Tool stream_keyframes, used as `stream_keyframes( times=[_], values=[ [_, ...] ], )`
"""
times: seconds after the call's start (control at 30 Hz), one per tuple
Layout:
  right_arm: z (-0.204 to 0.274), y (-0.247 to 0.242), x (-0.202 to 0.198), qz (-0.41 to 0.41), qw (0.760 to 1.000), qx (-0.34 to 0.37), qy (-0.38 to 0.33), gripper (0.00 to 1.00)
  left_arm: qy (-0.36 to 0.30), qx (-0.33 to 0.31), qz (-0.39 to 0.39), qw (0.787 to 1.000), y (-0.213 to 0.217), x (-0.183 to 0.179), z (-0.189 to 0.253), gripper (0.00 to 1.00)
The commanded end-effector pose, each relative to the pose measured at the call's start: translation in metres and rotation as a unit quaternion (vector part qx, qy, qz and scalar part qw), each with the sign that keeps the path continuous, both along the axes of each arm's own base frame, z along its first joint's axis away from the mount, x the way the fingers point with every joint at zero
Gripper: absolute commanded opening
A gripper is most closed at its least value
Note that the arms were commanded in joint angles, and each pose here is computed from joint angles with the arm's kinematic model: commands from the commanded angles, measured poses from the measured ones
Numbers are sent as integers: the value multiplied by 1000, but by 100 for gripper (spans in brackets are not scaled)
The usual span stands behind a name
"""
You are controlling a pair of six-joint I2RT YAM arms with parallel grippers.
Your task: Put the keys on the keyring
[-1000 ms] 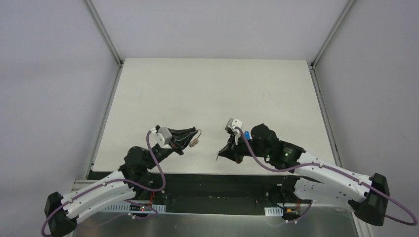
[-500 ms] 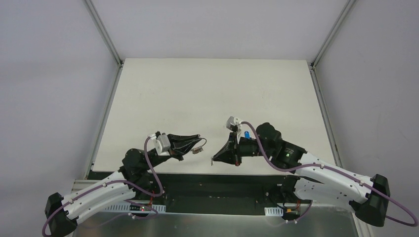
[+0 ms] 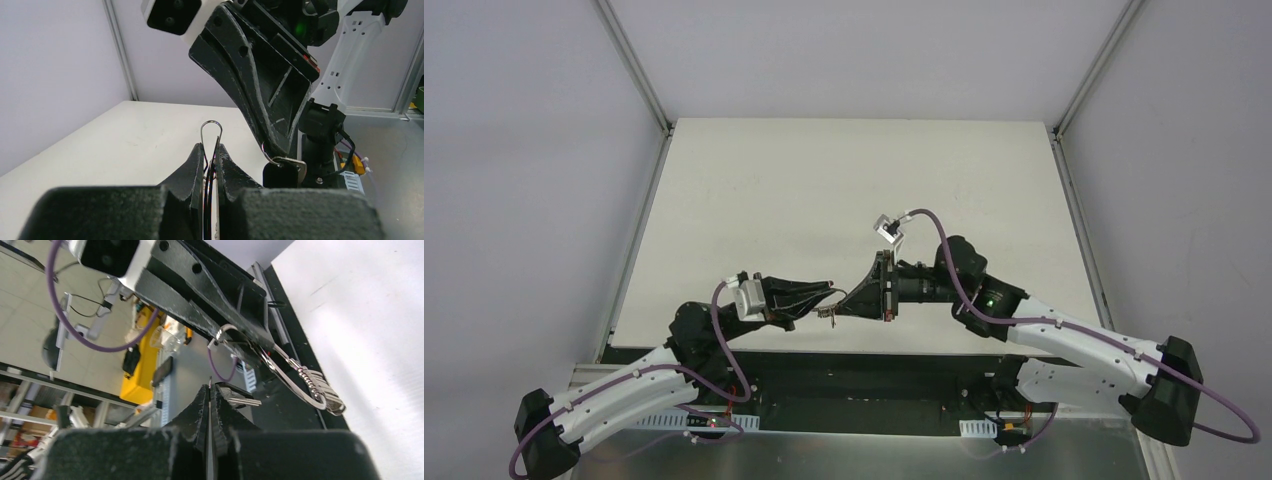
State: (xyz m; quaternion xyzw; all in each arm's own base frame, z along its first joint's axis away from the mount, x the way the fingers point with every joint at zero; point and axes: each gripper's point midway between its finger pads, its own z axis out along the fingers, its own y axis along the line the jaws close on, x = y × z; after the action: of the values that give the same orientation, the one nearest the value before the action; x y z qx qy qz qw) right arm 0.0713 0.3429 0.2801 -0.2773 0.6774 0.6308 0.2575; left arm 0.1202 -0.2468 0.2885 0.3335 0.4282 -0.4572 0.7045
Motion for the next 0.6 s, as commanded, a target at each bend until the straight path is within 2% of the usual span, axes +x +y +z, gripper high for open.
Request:
stream_keyframes(
  times=[0.0,0.2,0.57],
  values=[
    [53,7,-6,16,997,76,27,0,-35,-39,-18,998,7,-12,25,0],
    [61,11,-2,10,992,106,61,0,-47,-43,-28,998,7,-17,26,0],
    [58,12,-2,7,991,105,83,0,-73,-67,-31,995,13,-24,36,0]
  ],
)
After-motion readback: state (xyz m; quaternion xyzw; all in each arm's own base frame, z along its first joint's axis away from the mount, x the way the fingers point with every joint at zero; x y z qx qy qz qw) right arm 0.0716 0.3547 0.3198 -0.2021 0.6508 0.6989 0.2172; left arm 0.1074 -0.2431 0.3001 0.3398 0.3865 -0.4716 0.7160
